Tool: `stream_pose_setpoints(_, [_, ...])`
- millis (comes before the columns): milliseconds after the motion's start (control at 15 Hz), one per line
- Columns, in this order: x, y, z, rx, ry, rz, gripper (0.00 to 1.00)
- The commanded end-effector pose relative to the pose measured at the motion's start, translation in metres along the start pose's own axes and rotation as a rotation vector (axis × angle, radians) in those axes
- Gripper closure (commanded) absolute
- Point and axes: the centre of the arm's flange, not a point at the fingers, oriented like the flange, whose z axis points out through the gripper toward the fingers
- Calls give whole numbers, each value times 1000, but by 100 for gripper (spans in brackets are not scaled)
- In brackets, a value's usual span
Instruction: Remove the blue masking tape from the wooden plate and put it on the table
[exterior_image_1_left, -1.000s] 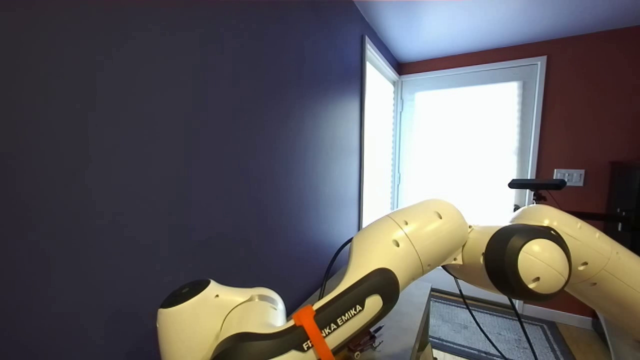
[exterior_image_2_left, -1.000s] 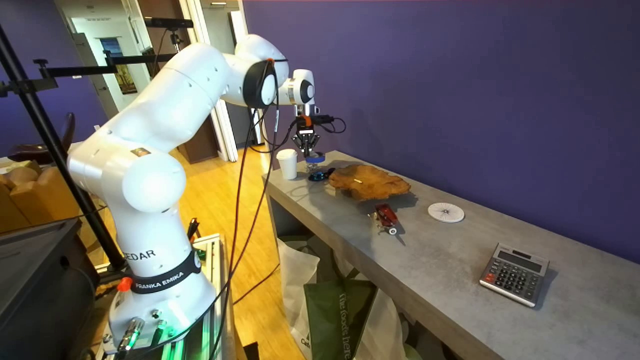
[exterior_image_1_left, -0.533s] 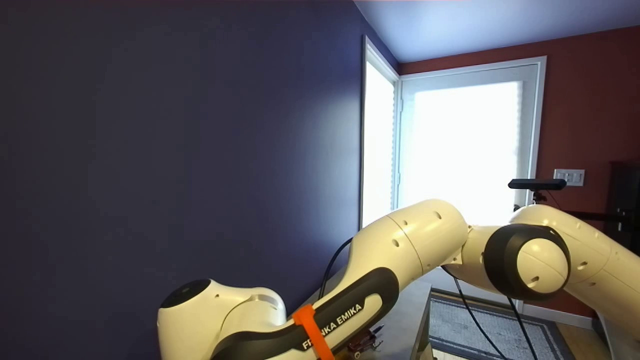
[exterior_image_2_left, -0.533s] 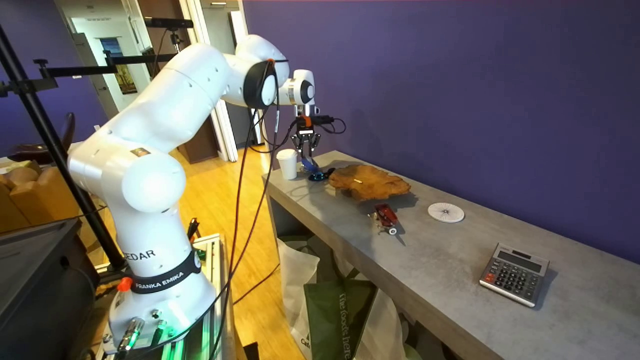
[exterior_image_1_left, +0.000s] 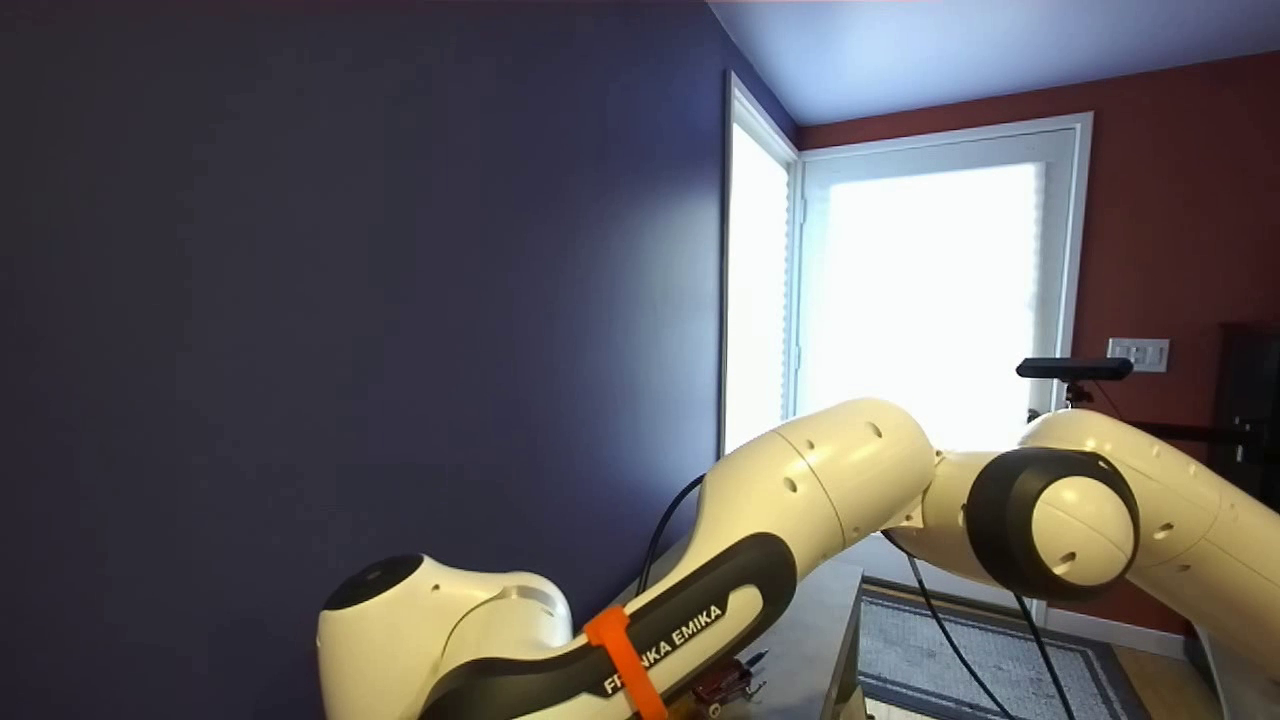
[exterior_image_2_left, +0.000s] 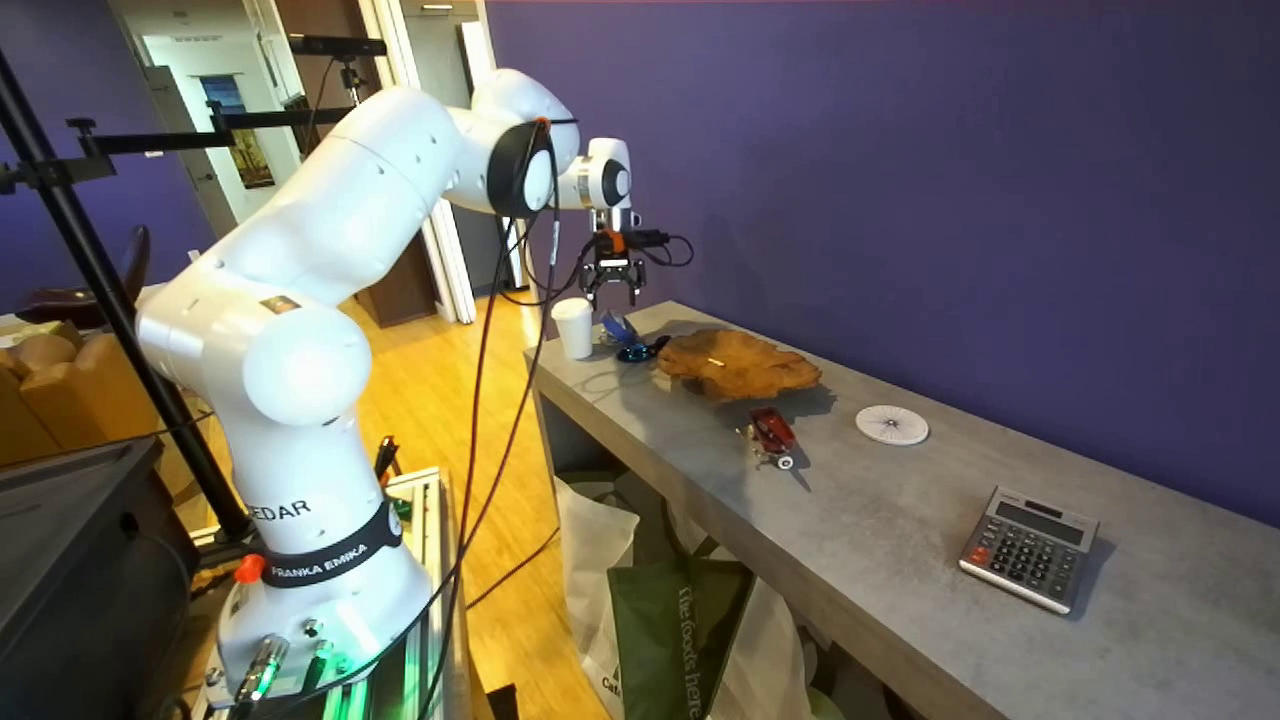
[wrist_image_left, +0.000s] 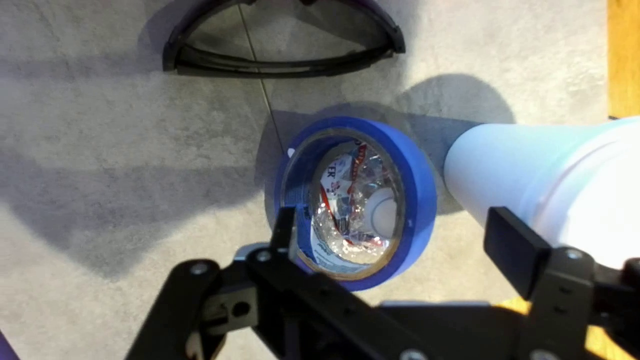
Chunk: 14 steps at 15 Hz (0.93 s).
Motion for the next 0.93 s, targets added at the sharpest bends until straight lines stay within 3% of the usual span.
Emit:
stream_pose_setpoints(0, [-1, 13, -20, -5, 68, 41, 0])
stream_pose_setpoints(333, [-18, 38, -59, -89, 152, 244, 0])
stream_pose_setpoints(533, [-50, 44, -86, -124, 181, 384, 0])
stream_pose_setpoints(867, [-110, 26, -119, -96, 198, 588, 0])
